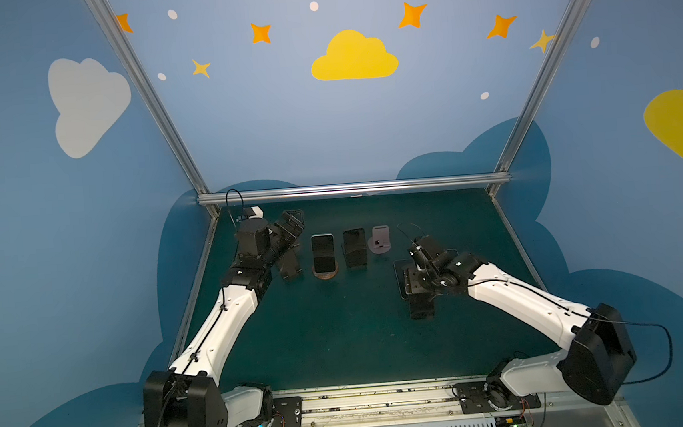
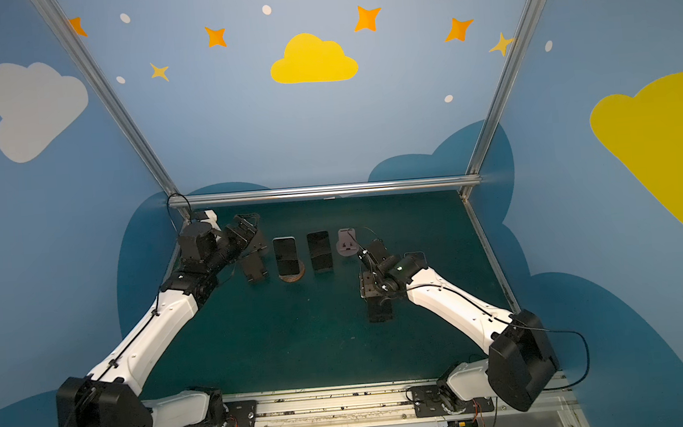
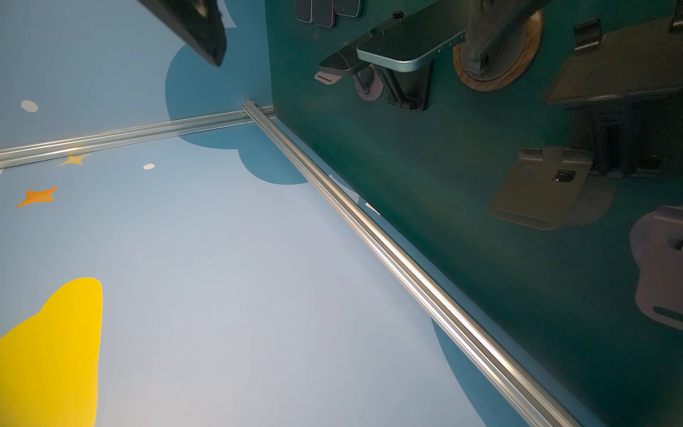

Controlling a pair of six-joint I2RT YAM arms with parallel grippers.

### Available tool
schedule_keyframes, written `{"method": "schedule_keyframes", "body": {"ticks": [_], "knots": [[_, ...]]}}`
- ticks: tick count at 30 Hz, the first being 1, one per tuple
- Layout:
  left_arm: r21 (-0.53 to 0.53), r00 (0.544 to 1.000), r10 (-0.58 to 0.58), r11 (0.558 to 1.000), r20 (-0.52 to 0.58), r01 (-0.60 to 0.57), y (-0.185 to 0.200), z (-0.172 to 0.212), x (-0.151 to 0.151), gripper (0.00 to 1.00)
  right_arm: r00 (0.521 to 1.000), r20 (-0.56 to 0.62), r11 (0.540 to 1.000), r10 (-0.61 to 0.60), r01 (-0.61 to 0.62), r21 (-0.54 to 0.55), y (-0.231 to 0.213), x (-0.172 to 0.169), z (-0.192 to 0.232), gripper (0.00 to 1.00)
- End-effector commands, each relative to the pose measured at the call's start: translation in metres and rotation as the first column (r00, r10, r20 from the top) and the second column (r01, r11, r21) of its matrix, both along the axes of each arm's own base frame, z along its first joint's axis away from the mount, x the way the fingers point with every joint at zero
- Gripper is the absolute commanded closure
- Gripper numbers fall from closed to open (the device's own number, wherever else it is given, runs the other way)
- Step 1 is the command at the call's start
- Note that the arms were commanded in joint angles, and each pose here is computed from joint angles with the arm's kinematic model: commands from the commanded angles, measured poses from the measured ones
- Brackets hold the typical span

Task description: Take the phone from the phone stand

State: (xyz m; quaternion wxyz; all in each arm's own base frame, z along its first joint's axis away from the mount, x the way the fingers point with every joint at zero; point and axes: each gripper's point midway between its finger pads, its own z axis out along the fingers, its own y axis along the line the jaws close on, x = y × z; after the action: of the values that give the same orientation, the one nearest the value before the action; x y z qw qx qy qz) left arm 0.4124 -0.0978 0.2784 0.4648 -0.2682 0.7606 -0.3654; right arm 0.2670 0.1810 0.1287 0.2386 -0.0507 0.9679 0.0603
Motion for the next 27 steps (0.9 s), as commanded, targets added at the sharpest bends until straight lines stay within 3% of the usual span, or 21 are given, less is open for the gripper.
{"method": "schedule_keyframes", "body": {"ticks": [1,12,27], "knots": [[0.017,0.999,-0.008,1.0,0.031,0.007,-0.002,0.008,-0.003,0.0,1.0,-0.015,0.999,-0.022,0.023,0.04,-0.002,-0.016,-0.001,0.41],[0.035,0.999,-0.024,0.999,0.032,0.023,-0.009,0.008,-0.005,0.0,0.997,-0.069,0.999,-0.028,0.031,0.037,-0.006,-0.049,-0.036,0.42],[0.05,0.999,-0.039,0.998,0.026,0.037,-0.017,0.005,-0.007,0.0,0.996,-0.092,1.0,-0.007,0.009,0.013,-0.011,-0.067,-0.05,0.43]]}}
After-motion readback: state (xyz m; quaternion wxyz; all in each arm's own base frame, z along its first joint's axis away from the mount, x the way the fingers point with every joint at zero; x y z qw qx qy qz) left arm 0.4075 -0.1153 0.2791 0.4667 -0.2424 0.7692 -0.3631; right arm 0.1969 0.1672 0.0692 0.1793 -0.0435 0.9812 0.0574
